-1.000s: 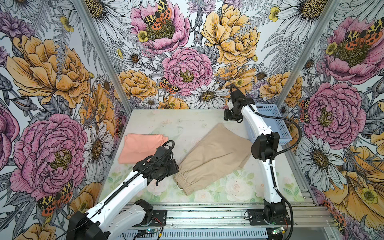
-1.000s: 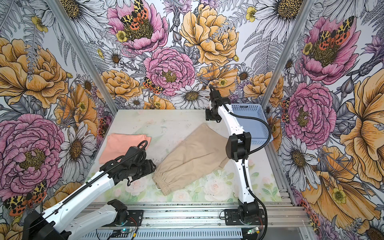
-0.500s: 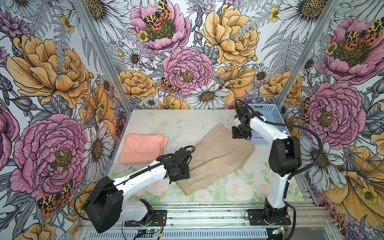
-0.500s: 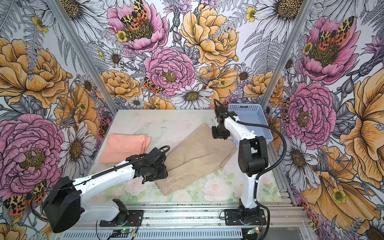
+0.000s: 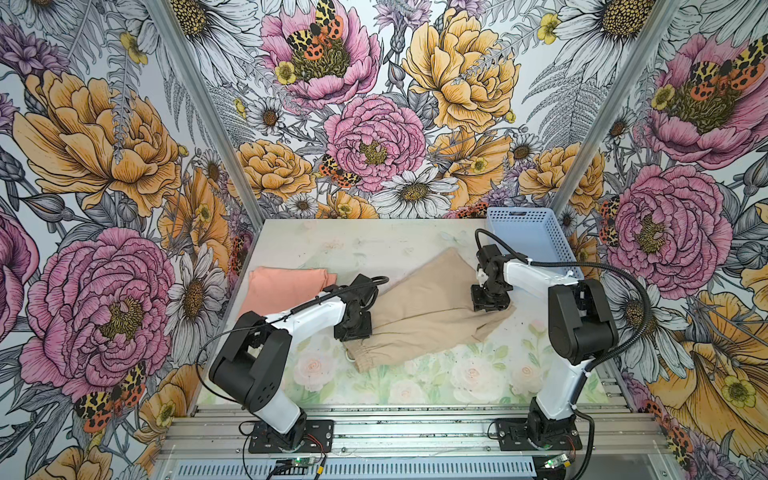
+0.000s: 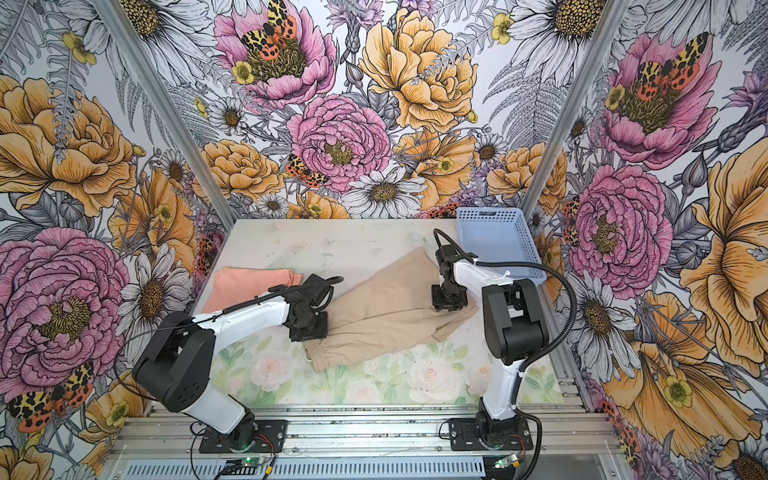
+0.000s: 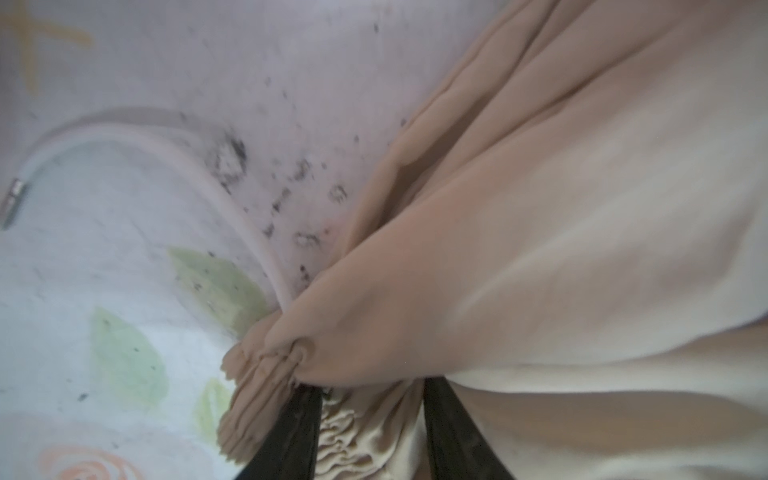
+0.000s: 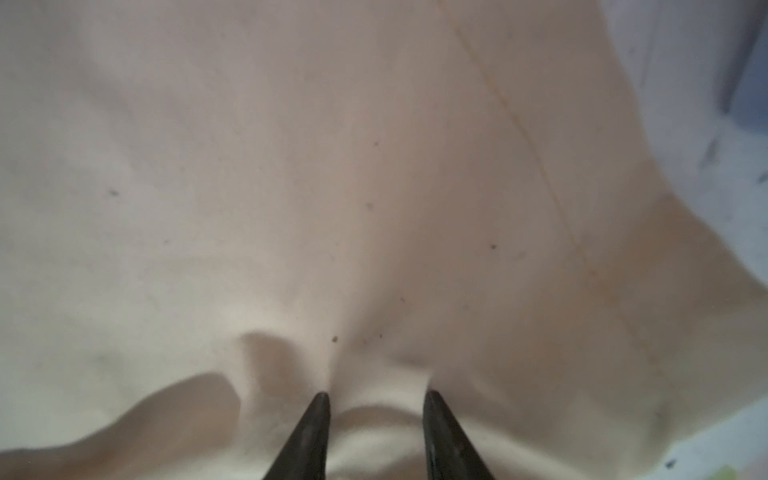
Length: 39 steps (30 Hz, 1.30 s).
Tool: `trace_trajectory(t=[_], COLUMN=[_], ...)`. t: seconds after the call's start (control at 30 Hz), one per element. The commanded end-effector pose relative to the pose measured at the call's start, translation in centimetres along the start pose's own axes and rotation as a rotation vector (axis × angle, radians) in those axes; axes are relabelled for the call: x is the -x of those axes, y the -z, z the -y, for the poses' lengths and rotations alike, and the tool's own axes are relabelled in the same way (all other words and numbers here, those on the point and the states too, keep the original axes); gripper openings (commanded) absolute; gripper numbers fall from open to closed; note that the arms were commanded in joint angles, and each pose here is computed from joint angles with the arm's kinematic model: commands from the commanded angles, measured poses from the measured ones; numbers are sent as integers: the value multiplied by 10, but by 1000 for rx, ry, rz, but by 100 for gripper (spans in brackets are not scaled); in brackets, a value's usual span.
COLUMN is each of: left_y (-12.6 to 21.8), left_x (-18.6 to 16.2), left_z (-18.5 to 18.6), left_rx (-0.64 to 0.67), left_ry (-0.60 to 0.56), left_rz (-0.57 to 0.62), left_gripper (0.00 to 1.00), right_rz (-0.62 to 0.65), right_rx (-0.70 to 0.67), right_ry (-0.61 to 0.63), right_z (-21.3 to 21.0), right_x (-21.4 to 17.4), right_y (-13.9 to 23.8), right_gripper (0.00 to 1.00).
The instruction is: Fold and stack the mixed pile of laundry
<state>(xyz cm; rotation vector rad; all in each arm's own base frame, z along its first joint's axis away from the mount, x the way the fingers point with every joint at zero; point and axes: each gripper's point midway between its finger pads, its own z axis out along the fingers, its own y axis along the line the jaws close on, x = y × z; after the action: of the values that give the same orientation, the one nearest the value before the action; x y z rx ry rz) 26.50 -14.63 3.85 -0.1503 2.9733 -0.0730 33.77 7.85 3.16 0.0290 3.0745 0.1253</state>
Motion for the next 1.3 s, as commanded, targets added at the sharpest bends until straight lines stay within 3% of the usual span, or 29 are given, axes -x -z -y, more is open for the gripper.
trace_trajectory(t=[0.0, 0.13, 0.23, 0.43, 0.57, 0.87, 1.27], left_y=[4, 12, 19, 69, 86, 30, 10], left_x=[30, 62, 81, 87, 66, 19, 43], left_z=[-21, -37, -39, -10, 9, 4, -7], left_rx=[119, 217, 220, 83, -32, -99, -77], left_ry=[-79, -126, -140, -162, -140, -11, -79], left_rz=[59, 97, 123, 242, 252, 122, 113], left_gripper=[41, 41, 42, 60, 63, 62, 59], right_rz=[11, -30, -43, 97, 136, 107, -52], right_rx=[20, 27, 13, 91, 131, 124, 39], right_ry=[-38, -89, -107, -110, -68, 12, -77], right_z=[-3, -1, 4, -12, -33, -47, -25], right_x=[-16, -50, -66, -49, -33, -5, -85], right_y=[5, 2, 2, 46, 59, 22, -15], right_gripper=[39, 38, 36, 35, 35, 36, 34])
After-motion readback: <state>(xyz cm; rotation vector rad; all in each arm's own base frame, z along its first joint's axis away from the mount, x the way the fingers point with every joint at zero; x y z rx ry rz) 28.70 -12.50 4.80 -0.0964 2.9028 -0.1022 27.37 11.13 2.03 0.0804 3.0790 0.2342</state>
